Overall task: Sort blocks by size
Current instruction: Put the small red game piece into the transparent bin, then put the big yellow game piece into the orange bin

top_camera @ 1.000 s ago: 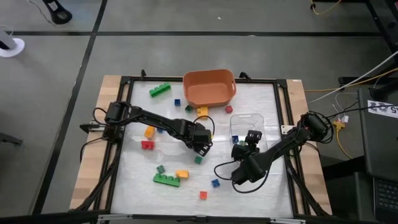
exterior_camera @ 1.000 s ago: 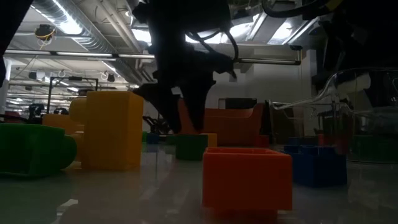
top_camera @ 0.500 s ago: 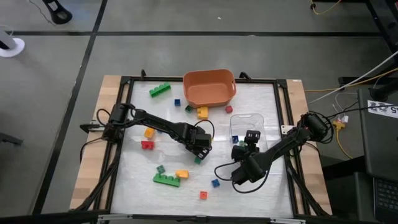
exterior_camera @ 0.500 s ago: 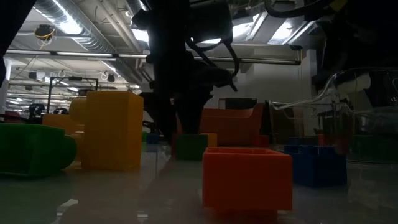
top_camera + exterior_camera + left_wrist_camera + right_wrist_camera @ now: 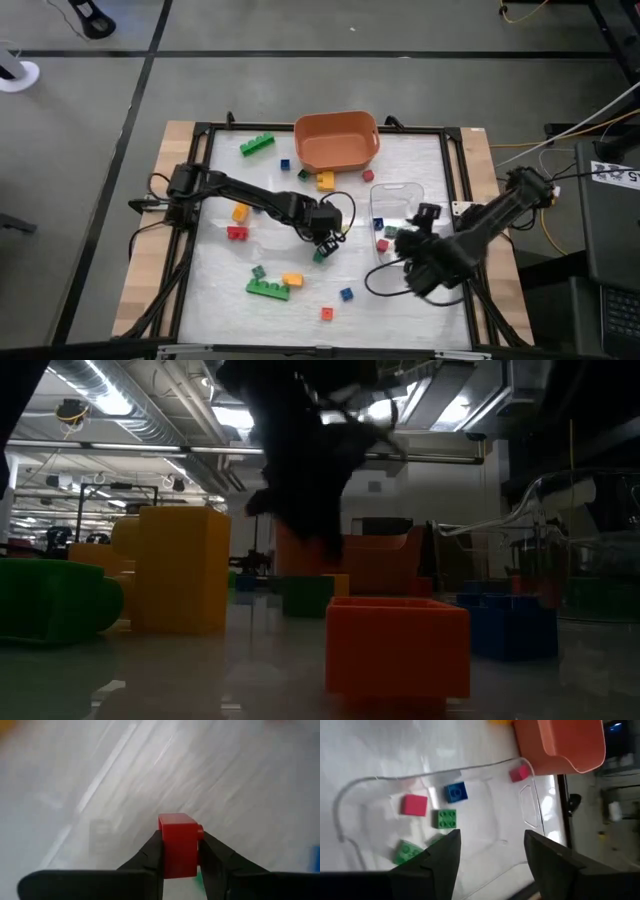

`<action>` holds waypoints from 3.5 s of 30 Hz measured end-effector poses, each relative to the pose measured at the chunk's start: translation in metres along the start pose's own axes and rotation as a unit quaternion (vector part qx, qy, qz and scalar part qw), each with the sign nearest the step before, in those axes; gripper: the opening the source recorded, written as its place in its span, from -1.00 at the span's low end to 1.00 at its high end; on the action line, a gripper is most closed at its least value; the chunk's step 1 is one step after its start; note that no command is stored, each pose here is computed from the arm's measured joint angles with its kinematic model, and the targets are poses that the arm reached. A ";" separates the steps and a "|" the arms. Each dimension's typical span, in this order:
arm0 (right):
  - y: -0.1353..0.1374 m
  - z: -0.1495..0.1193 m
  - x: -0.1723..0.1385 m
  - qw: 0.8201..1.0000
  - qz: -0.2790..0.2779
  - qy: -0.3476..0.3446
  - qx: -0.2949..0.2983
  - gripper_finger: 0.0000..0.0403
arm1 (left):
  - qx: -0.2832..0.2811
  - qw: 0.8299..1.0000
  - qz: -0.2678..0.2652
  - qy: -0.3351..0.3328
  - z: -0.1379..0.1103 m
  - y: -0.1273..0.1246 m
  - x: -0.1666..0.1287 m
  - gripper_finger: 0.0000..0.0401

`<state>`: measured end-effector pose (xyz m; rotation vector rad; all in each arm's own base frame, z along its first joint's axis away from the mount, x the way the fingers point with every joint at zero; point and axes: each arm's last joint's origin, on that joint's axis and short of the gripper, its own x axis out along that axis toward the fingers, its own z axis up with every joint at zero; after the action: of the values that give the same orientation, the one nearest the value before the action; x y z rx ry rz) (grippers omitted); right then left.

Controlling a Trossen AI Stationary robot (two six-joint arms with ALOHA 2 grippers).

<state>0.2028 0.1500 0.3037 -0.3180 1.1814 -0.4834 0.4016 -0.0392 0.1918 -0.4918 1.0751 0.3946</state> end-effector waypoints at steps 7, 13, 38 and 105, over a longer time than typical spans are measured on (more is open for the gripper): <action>-0.010 -0.021 -0.031 0.995 0.026 -0.088 0.049 0.09 | 0.043 0.981 -0.107 -0.158 0.033 -0.012 -0.042 -0.64; -0.003 -0.025 -0.039 0.987 0.021 -0.146 0.068 0.09 | 0.139 0.916 -0.169 -0.336 0.061 -0.032 -0.038 -0.54; 0.029 -0.012 -0.033 0.965 0.107 -0.217 0.098 0.09 | 0.312 0.885 -0.097 -0.331 0.056 -0.029 -0.048 -0.05; 0.059 -0.008 0.014 0.955 0.168 -0.231 0.084 0.09 | 0.345 0.935 -0.051 0.066 -0.047 -0.029 -0.059 -0.44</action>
<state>0.2108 0.1935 0.2609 -0.0697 0.7100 -0.1913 0.3575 -0.0930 0.2322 0.0567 1.2290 -0.1226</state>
